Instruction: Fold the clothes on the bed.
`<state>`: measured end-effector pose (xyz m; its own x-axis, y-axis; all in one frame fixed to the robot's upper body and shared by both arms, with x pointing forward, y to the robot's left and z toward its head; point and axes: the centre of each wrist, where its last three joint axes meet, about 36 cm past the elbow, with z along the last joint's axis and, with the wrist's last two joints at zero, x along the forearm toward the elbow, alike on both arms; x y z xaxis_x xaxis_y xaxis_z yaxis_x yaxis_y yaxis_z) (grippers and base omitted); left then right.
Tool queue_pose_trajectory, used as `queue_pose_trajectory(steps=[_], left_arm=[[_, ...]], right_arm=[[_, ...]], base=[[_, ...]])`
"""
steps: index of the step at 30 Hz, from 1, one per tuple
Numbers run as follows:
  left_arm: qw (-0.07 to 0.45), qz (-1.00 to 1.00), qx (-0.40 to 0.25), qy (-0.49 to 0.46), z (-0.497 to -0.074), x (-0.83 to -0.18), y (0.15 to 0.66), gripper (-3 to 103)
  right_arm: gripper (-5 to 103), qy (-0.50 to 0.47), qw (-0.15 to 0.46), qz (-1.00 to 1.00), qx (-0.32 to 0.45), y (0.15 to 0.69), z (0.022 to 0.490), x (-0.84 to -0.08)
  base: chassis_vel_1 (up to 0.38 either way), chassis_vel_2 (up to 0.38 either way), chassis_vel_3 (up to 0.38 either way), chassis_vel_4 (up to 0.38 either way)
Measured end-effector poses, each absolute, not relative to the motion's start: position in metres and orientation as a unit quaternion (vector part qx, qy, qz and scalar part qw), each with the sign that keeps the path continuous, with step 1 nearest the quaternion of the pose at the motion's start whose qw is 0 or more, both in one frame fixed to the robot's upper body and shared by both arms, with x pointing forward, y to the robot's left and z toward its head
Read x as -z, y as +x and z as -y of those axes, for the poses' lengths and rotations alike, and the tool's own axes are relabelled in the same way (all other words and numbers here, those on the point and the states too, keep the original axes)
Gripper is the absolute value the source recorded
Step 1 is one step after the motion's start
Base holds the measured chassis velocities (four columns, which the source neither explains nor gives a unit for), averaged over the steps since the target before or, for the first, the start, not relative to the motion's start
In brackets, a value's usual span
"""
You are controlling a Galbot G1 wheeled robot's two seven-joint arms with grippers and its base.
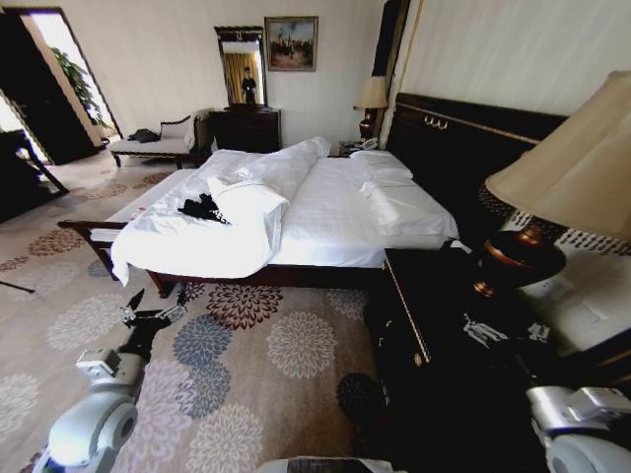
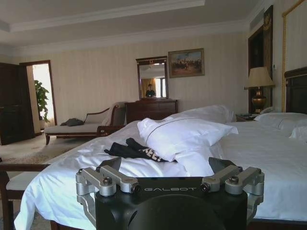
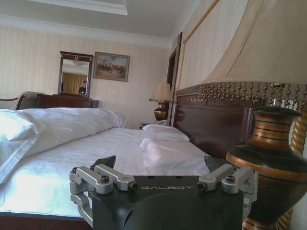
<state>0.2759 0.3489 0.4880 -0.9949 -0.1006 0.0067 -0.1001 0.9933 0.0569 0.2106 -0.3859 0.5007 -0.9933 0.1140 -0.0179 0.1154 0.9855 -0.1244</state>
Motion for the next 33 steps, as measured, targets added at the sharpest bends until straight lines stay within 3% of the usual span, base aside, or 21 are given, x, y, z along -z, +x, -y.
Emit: queue_pose_trajectory(steps=[22, 33], left_arm=[[0.010, 0.999, 0.027, 0.045, -0.3415, -0.4819, 0.2757, 100], [0.008, 0.999, 0.027, 0.042, -0.3405, -0.4839, 0.2747, 100]], right_arm=[[100, 0.062, 0.008, -0.996, 0.060, 0.2094, 0.3919, -0.4953], [100, 0.068, 0.011, -0.996, 0.063, 0.2070, 0.3947, -0.4991]], base=[[-0.003, 0.003, 0.004, -0.004], [-0.174, 0.197, 0.182, -0.165]])
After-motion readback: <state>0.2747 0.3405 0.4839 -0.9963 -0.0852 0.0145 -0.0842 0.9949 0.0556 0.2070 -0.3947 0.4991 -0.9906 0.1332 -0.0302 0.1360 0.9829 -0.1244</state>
